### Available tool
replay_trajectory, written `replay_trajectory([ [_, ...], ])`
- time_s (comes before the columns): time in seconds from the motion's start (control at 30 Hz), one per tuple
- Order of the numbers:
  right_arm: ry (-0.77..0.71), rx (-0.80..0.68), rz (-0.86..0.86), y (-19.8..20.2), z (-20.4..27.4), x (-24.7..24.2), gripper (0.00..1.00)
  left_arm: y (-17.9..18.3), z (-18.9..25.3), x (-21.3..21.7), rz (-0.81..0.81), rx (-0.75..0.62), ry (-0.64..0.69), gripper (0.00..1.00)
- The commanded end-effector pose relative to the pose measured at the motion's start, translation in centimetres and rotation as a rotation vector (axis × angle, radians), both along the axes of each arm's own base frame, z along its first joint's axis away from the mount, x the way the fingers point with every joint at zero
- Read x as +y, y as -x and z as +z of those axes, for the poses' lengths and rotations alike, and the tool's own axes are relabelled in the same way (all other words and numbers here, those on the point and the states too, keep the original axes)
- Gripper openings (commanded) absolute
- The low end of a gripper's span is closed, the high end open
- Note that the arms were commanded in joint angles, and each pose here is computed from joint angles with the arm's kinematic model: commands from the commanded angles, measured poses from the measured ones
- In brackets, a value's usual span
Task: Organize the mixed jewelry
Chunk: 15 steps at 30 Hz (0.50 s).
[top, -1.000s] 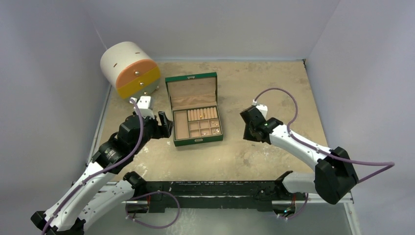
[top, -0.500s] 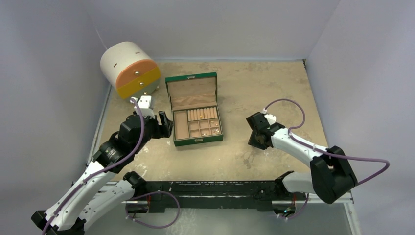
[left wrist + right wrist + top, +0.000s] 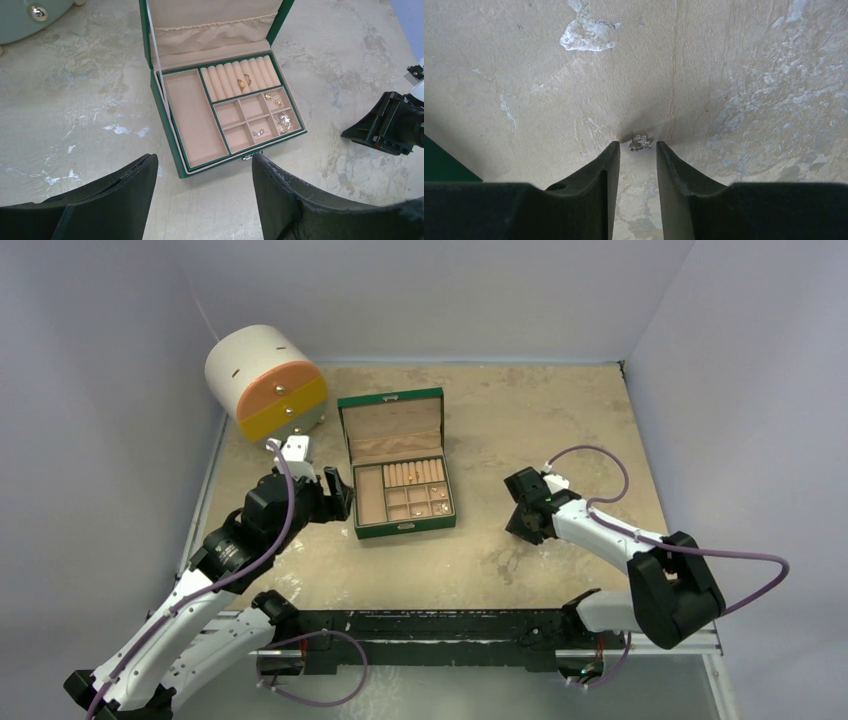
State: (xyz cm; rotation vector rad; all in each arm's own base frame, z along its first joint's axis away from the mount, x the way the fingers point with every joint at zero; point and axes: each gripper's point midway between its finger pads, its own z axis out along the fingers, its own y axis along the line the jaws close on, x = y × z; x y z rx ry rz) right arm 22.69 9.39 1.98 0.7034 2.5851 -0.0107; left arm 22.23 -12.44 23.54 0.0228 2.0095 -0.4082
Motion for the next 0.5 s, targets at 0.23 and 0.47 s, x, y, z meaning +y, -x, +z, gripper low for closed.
replay_trajectory([
  [0.23, -0.003, 0.018, -0.037, 0.29, -0.46, -0.22, 0.28, -0.39, 1.34, -0.19, -0.005, -0.049, 0.027, 0.69],
  [0.47, -0.002, 0.018, -0.038, 0.36, -0.46, -0.26, 0.16, -0.38, 1.43, -0.15, -0.004, -0.052, 0.029, 0.69],
])
